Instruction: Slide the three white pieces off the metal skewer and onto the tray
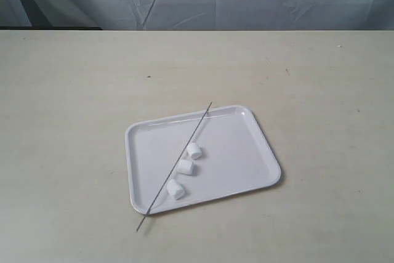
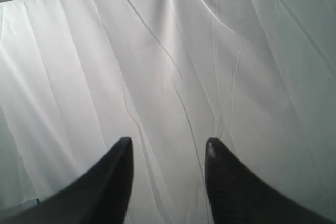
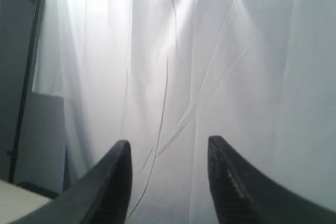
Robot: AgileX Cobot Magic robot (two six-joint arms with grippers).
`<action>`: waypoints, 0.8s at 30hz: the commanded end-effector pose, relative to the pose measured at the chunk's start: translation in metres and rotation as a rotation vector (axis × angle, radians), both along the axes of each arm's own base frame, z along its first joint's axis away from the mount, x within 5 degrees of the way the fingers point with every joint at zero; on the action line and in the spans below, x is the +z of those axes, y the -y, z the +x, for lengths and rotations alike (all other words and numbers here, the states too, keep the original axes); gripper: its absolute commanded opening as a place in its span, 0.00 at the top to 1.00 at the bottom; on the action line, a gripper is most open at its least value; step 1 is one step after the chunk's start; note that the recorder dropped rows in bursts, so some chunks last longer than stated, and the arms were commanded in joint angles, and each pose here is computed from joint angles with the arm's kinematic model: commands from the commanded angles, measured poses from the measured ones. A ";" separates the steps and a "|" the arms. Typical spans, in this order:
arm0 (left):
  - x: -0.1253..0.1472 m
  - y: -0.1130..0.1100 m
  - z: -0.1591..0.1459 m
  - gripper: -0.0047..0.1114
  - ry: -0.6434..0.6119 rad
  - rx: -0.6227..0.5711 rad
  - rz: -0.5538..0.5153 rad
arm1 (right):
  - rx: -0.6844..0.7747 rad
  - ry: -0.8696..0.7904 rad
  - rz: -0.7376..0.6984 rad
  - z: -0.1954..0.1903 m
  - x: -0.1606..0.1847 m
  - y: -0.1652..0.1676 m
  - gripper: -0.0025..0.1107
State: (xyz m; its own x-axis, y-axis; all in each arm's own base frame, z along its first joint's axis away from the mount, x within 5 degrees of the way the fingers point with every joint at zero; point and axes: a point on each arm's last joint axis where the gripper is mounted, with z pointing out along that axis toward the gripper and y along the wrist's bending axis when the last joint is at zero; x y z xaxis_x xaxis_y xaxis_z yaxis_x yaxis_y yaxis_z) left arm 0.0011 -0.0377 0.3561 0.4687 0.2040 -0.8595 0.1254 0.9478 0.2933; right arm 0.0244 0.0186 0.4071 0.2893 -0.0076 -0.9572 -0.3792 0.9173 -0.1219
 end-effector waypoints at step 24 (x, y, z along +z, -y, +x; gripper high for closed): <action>-0.148 -0.008 0.052 0.60 -0.455 -0.055 -0.077 | -0.161 -0.167 -0.027 0.016 -0.144 0.004 0.58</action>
